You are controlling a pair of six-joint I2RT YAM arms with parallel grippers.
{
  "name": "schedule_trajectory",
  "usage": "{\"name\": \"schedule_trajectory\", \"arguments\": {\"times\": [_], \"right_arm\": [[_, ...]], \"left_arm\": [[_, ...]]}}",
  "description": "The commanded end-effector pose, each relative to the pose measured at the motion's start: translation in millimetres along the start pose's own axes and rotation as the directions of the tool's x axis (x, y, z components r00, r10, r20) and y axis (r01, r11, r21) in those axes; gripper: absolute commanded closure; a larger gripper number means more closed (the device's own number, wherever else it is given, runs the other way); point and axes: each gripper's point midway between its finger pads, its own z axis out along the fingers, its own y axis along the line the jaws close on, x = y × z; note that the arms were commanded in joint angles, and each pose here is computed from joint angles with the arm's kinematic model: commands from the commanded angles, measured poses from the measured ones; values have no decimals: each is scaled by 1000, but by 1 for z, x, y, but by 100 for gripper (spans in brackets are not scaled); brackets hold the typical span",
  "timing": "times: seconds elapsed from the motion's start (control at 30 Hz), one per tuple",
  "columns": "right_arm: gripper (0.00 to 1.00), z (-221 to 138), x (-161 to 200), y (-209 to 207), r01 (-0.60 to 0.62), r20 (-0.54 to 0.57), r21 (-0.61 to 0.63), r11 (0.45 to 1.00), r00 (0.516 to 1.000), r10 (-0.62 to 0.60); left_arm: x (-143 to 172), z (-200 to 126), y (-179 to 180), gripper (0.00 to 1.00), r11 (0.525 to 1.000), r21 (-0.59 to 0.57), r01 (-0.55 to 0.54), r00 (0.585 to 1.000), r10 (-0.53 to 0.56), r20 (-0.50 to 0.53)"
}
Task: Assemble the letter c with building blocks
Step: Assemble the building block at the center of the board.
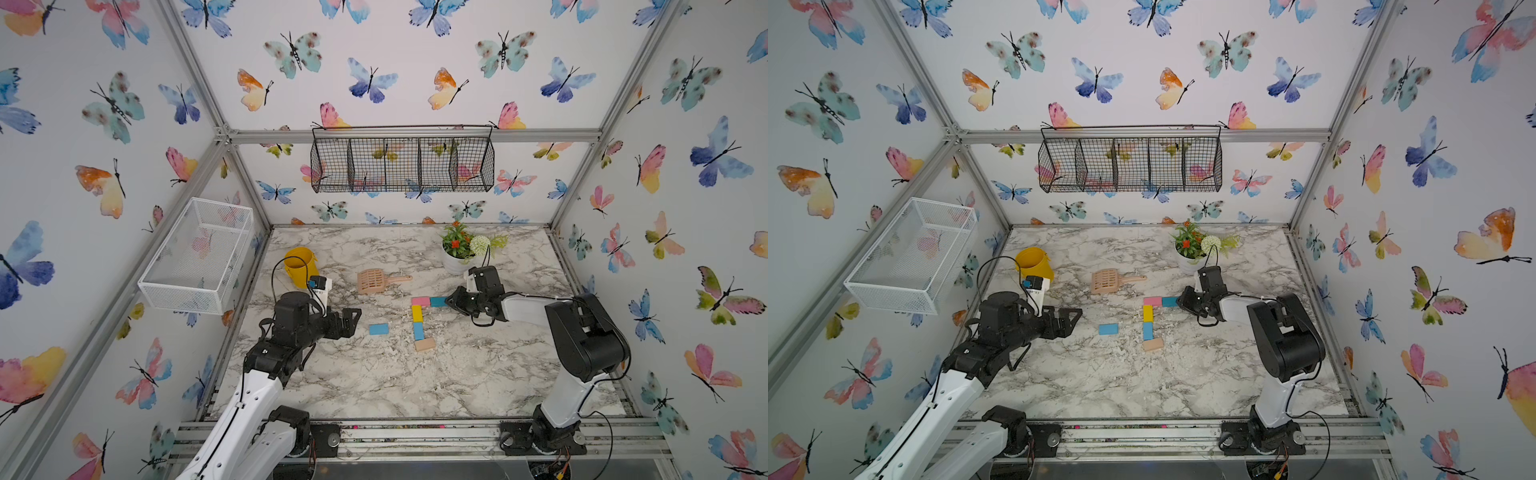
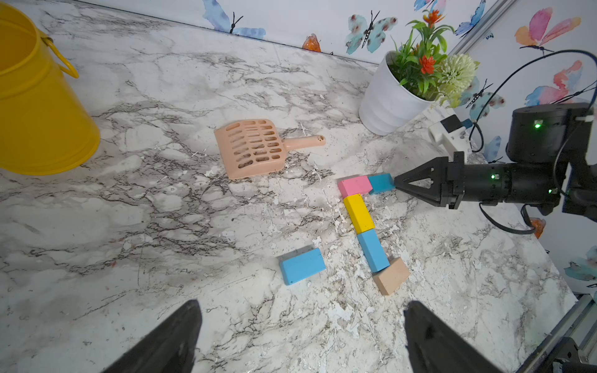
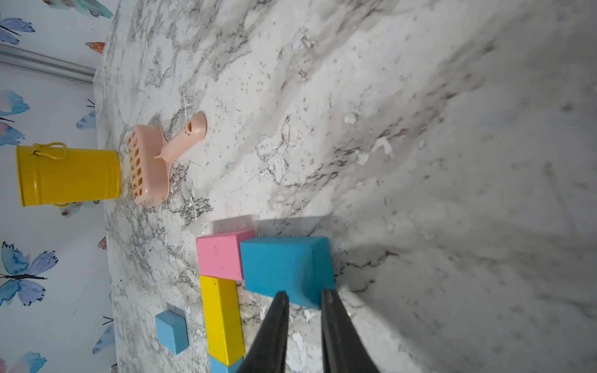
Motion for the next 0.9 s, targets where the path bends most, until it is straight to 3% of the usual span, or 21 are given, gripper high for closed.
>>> {"name": "schedule_trajectory", "arguments": {"times": [0.0, 0.37, 0.67, 0.87], "right_arm": [[78, 4, -4, 0, -14, 2, -7, 1000, 1000, 14], [81, -37, -3, 3, -51, 110, -9, 999, 993, 51], [87, -22, 35, 21, -61, -25, -116, 991, 998, 59], [94, -6, 38, 27, -88, -53, -132, 987, 995, 81]], "left_arm": [[-1, 0, 0, 2, 1000, 0, -9, 1000, 9, 14], [-2, -1, -2, 2, 1000, 5, -11, 1000, 11, 20], [-3, -3, -1, 2, 1000, -1, -12, 1000, 12, 26], [-3, -3, 0, 2, 1000, -9, -10, 1000, 10, 29]]}}
